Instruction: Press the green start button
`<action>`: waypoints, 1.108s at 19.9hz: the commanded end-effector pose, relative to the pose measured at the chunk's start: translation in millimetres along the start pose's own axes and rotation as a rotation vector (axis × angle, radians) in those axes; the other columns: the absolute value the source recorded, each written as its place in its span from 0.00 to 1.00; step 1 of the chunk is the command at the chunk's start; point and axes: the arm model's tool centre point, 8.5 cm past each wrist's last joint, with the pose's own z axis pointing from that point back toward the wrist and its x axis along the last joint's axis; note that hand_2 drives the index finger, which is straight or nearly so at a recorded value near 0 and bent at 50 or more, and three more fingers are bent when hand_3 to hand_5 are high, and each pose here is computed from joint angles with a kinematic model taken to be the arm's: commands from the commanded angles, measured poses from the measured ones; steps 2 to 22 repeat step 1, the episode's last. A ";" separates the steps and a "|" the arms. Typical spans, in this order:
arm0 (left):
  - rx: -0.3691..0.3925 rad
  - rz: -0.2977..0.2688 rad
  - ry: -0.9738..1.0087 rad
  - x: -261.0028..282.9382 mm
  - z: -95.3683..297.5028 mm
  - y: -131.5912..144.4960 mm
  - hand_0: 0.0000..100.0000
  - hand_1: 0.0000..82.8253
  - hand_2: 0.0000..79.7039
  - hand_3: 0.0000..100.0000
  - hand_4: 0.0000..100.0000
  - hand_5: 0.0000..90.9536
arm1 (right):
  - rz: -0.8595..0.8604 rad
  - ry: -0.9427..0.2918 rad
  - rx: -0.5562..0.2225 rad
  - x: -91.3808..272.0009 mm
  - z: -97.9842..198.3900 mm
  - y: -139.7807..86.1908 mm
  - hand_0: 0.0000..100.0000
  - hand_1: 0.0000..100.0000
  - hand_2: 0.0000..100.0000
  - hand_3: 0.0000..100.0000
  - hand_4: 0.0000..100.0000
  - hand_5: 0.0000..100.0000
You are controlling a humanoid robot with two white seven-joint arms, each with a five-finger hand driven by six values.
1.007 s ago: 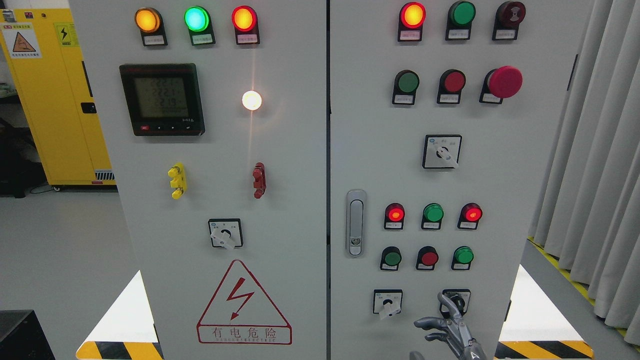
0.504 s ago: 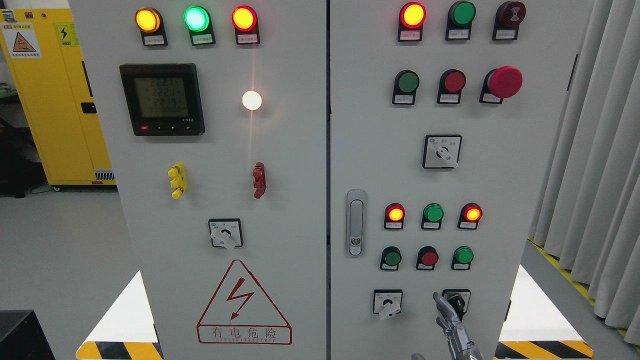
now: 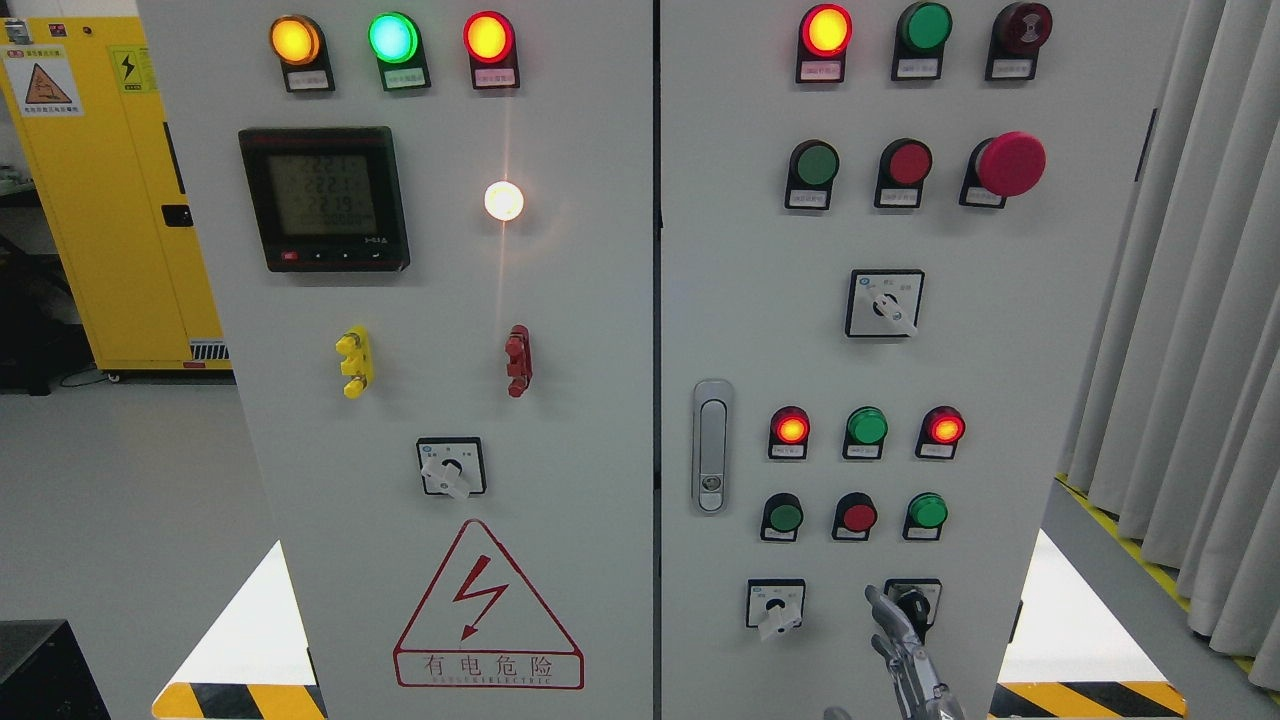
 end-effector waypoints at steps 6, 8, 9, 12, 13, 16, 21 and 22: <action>0.000 0.000 -0.001 0.3 0.0 0.0 0.12 0.67 0.00 0.00 0.00 0.00 | -0.006 0.016 0.000 -2.8 5.9 0.0 0.27 0.49 0.00 0.00 0.00 0.00; 0.000 0.000 -0.001 0.3 0.0 0.0 0.12 0.67 0.00 0.00 0.00 0.00 | -0.006 0.016 0.000 -2.8 5.9 0.0 0.27 0.49 0.00 0.00 0.00 0.00; 0.000 0.000 -0.001 0.3 0.0 0.0 0.12 0.67 0.00 0.00 0.00 0.00 | -0.006 0.016 0.000 -2.8 5.9 0.0 0.27 0.49 0.00 0.00 0.00 0.00; 0.000 0.000 -0.001 0.3 0.0 0.0 0.12 0.67 0.00 0.00 0.00 0.00 | -0.006 0.016 0.000 -2.8 5.9 0.0 0.27 0.49 0.00 0.00 0.00 0.00; 0.000 0.000 -0.001 0.3 0.0 0.0 0.12 0.67 0.00 0.00 0.00 0.00 | -0.006 0.016 0.000 -2.8 5.9 0.0 0.27 0.49 0.00 0.00 0.00 0.00; 0.000 0.000 -0.001 0.3 0.0 0.0 0.12 0.67 0.00 0.00 0.00 0.00 | -0.006 0.016 0.000 -2.8 5.9 0.0 0.27 0.49 0.00 0.00 0.00 0.00; 0.000 0.000 -0.001 0.3 0.0 0.0 0.12 0.67 0.00 0.00 0.00 0.00 | -0.006 0.016 0.000 -2.8 5.9 0.0 0.27 0.49 0.00 0.00 0.00 0.00; 0.000 0.000 -0.001 0.3 0.0 0.0 0.12 0.67 0.00 0.00 0.00 0.00 | -0.006 0.016 0.000 -2.8 5.9 0.0 0.27 0.49 0.00 0.00 0.00 0.00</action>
